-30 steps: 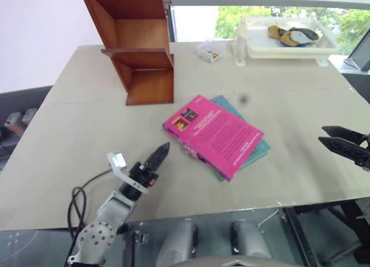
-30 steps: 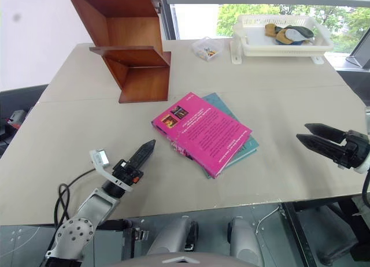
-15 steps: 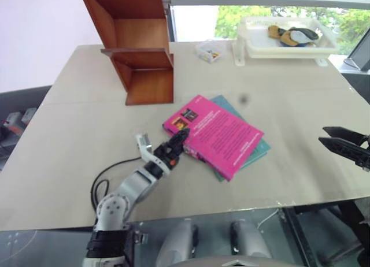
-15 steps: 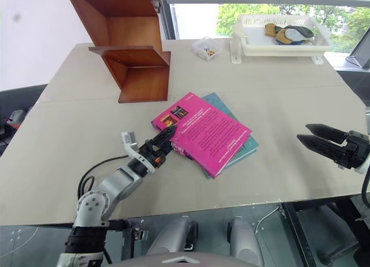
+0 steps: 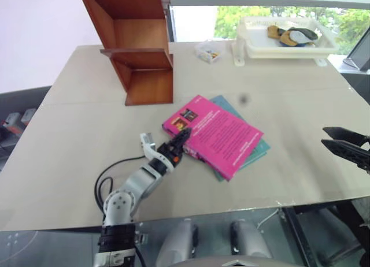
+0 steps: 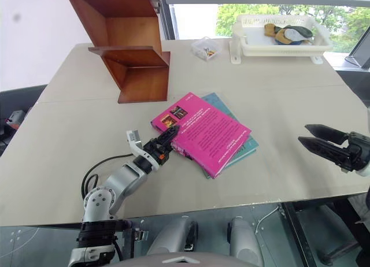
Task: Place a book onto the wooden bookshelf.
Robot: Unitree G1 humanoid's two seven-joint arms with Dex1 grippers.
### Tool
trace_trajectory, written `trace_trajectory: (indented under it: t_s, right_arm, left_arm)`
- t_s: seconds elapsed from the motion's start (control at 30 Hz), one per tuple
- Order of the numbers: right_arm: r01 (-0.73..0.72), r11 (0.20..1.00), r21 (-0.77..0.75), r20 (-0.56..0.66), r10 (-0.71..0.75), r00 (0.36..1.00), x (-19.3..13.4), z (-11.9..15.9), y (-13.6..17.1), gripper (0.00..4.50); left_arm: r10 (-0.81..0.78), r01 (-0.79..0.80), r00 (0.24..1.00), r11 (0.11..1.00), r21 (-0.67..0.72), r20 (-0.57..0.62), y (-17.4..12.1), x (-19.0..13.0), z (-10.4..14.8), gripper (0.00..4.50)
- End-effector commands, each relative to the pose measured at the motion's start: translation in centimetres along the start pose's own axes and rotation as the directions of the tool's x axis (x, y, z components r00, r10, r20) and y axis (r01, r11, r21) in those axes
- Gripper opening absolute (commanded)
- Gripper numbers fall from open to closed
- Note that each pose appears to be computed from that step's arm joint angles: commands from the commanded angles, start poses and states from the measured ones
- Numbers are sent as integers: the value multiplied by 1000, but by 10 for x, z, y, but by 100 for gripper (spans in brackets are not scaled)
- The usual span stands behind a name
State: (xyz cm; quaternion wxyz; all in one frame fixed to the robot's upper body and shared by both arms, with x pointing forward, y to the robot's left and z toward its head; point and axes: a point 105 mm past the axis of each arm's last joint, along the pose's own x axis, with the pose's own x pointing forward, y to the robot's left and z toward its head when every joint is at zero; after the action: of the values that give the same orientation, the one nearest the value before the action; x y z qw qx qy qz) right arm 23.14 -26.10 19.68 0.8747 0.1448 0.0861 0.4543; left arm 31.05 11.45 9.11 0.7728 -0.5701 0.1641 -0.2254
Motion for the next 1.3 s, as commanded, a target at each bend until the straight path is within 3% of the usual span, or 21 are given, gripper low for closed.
trace_trajectory:
  t_s: [0.03, 0.17, 0.33, 0.53, 0.7, 0.73, 0.77, 0.83, 1.07, 1.3]
  right_arm:
    - [-113, 992, -59, -8, 113, 994, 0, 9, 22, 450]
    - [-138, 986, -99, -51, 133, 990, 0, 8, 25, 450]
    - [-158, 953, -258, -158, 120, 980, 0, -1, 25, 450]
    - [-178, 941, -287, -186, 128, 974, -4, 2, 23, 450]
    - [-177, 941, -289, -198, 122, 973, -4, 3, 18, 450]
    - [-176, 941, -290, -198, 121, 973, -3, 3, 17, 450]
    - [-175, 941, -290, -198, 120, 973, -3, 2, 16, 450]
    - [-174, 942, -288, -196, 119, 973, -3, 1, 15, 450]
    - [-165, 945, -283, -191, 113, 975, -3, -1, 11, 450]
    - [-162, 945, -284, -180, 113, 977, -1, 0, 10, 450]
  left_arm:
    - [16, -16, 1000, 1000, 4, 12, 2, 0, 5, 375]
    - [12, -12, 1000, 1000, 5, 12, -1, 3, 7, 375]
    - [2, -2, 1000, 1000, 5, 8, -6, 5, 8, 375]
    - [-5, 5, 1000, 1000, -13, 10, -8, 3, 5, 375]
    - [-11, 13, 999, 999, -35, 35, -9, 1, 6, 146]
    - [-12, 14, 999, 999, -38, 40, -9, 0, 7, 131]
    - [-12, 14, 999, 999, -41, 44, -9, 0, 8, 80]
    - [-10, 12, 999, 999, -44, 50, -9, -2, 9, 22]
    - [-92, 98, 988, 994, -43, 122, -32, -9, 27, 14]
    - [-309, 304, 934, 951, 56, 177, -100, 0, 43, 14]
